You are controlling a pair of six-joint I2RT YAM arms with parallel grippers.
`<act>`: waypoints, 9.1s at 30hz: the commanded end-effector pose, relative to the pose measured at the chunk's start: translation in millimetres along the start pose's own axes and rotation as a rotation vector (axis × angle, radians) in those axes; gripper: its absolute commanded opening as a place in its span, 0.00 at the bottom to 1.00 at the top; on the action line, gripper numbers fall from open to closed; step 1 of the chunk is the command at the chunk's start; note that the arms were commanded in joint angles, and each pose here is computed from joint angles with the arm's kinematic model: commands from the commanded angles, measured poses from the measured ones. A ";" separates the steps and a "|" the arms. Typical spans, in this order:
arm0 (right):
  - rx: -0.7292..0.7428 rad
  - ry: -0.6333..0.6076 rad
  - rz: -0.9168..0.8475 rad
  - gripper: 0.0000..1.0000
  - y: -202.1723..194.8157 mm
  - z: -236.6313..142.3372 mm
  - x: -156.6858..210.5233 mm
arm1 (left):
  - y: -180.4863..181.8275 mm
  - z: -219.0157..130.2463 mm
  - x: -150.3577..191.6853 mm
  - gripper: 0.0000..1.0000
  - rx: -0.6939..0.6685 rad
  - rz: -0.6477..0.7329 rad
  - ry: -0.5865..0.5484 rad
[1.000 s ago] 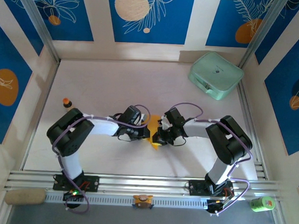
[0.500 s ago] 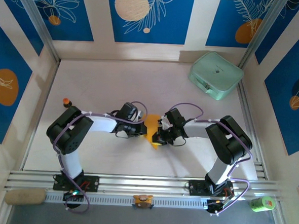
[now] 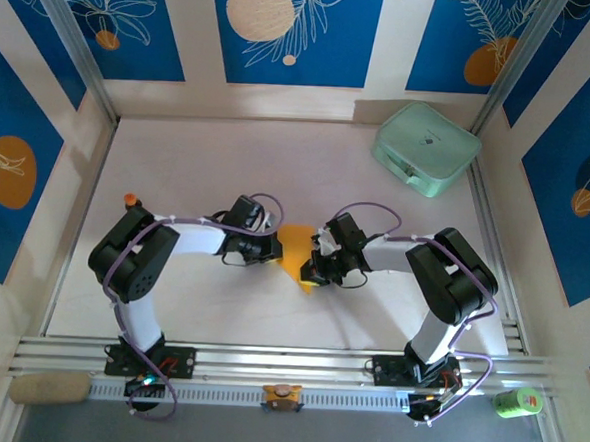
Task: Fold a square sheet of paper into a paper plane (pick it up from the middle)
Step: Third fold the triangle at the center of the table, then fourth fold the wing at the center of the table.
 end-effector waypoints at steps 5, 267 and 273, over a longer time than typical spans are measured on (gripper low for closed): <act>0.074 0.084 0.067 0.00 -26.8 4.1 23.5 | 4.1 -25.3 -15.5 0.00 -0.064 0.002 -0.107; 0.449 -0.444 -0.796 0.07 15.4 15.7 0.7 | -14.7 -72.1 -16.9 0.47 0.077 -0.151 -0.248; 0.381 -0.402 -0.724 0.09 10.7 20.3 4.5 | -15.7 -72.6 -16.9 0.47 0.081 -0.150 -0.248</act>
Point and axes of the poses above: each hand's point on the last joint's axis, 136 mm out from that joint toward the fingers, its own z axis out along the fingers, its own y axis along the line the jaws close on, x = y × z, the point moved 3 cm from there along -z, back along the fingers, and after that the axes turned 4 degrees about -z, right-handed, at the moved point
